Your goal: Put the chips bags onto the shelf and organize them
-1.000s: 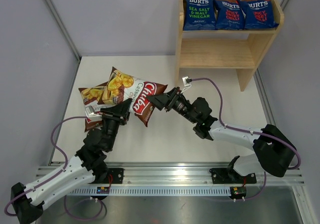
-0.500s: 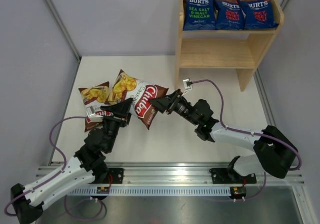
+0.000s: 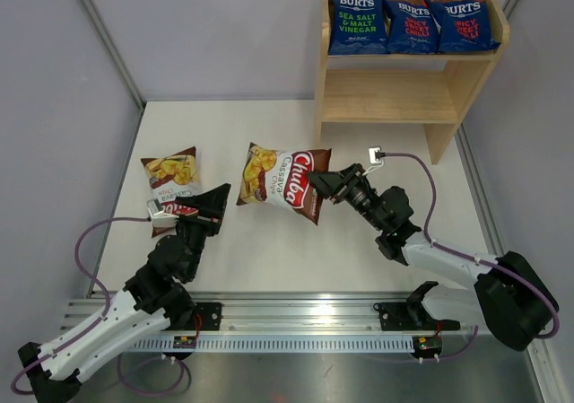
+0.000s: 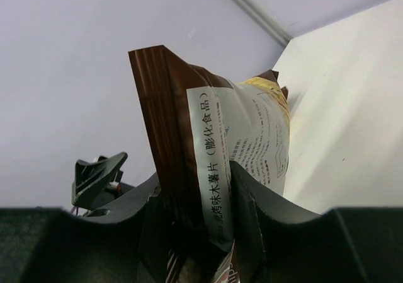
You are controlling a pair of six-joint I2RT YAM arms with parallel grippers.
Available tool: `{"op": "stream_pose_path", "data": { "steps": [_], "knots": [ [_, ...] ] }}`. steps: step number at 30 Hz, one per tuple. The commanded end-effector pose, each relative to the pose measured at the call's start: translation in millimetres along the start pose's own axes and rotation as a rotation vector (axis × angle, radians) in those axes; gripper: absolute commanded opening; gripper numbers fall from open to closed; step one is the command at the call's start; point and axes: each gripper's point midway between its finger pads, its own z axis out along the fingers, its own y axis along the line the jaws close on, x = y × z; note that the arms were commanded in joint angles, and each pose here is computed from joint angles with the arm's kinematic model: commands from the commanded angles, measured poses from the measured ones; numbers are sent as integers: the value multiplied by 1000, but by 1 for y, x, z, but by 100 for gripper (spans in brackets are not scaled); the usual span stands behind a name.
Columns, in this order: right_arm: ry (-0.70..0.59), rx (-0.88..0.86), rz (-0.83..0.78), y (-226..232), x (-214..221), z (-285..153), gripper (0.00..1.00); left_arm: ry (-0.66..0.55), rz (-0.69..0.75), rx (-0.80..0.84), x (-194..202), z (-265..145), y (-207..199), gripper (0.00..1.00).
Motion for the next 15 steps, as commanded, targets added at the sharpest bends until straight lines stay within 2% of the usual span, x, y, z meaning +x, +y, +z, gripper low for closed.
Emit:
{"op": "stream_pose_path", "data": {
  "steps": [1, 5, 6, 11, 15],
  "knots": [
    [-119, -84, 1, 30, -42, -15, 0, -86, 65, -52, -19, -4, 19, 99],
    [-158, -11, 33, 15, -56, -37, 0, -87, 103, -74, -25, -12, 27, 99],
    [-194, 33, 41, 4, -65, -45, 0, -89, 118, -77, -28, -13, 27, 99],
    [-301, 121, 72, 4, -97, -78, 0, -48, 248, -123, -36, -27, 31, 99],
    [-433, 178, 116, 4, -125, -95, 0, -6, 309, -142, -35, -34, 35, 99]
  ]
}}
